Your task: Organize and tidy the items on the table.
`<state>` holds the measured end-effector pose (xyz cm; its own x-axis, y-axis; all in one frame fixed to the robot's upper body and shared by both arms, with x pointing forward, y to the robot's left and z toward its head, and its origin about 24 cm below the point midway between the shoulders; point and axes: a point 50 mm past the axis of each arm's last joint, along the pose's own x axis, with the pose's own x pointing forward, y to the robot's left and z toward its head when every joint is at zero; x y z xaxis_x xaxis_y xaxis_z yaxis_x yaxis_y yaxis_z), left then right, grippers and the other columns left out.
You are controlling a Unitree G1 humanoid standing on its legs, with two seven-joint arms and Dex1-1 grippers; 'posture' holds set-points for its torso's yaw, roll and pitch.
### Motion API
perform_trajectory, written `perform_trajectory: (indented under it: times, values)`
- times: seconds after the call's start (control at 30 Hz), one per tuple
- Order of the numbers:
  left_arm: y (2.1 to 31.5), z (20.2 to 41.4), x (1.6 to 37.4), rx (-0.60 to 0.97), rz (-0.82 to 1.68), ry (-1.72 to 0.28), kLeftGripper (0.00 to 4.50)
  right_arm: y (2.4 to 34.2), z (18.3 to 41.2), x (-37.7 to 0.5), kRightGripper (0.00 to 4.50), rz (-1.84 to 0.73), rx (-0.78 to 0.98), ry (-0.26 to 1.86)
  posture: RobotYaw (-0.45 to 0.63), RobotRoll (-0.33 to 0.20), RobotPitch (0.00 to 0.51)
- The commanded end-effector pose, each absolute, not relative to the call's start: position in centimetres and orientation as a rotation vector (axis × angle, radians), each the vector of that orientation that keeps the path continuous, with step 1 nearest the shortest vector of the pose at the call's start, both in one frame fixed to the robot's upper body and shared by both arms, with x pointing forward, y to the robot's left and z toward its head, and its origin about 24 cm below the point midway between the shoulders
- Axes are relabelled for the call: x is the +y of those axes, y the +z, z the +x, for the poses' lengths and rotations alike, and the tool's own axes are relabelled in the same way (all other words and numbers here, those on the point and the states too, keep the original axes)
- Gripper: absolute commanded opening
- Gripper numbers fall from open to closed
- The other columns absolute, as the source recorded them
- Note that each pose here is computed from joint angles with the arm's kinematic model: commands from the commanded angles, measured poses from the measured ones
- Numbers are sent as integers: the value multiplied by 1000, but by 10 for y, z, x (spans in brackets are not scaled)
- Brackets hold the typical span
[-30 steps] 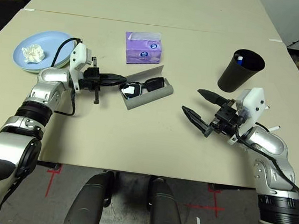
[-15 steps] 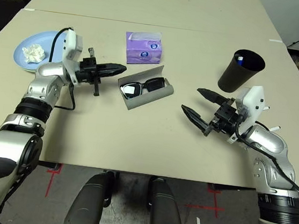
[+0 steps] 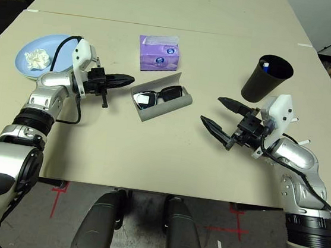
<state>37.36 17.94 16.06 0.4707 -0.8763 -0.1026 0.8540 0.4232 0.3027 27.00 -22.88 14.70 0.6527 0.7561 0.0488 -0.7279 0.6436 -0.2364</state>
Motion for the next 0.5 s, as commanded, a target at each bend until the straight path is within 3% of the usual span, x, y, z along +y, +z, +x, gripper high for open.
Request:
perform_trajectory:
  times: [0.03,0.5]
  values:
    - [154,374,178,-32,363,-1092,33,150,268,-229,4500,-216,-150,859,91,0,217]
    - [148,370,167,-21,358,-1173,33,150,268,-230,4500,-223,-152,855,85,0,218]
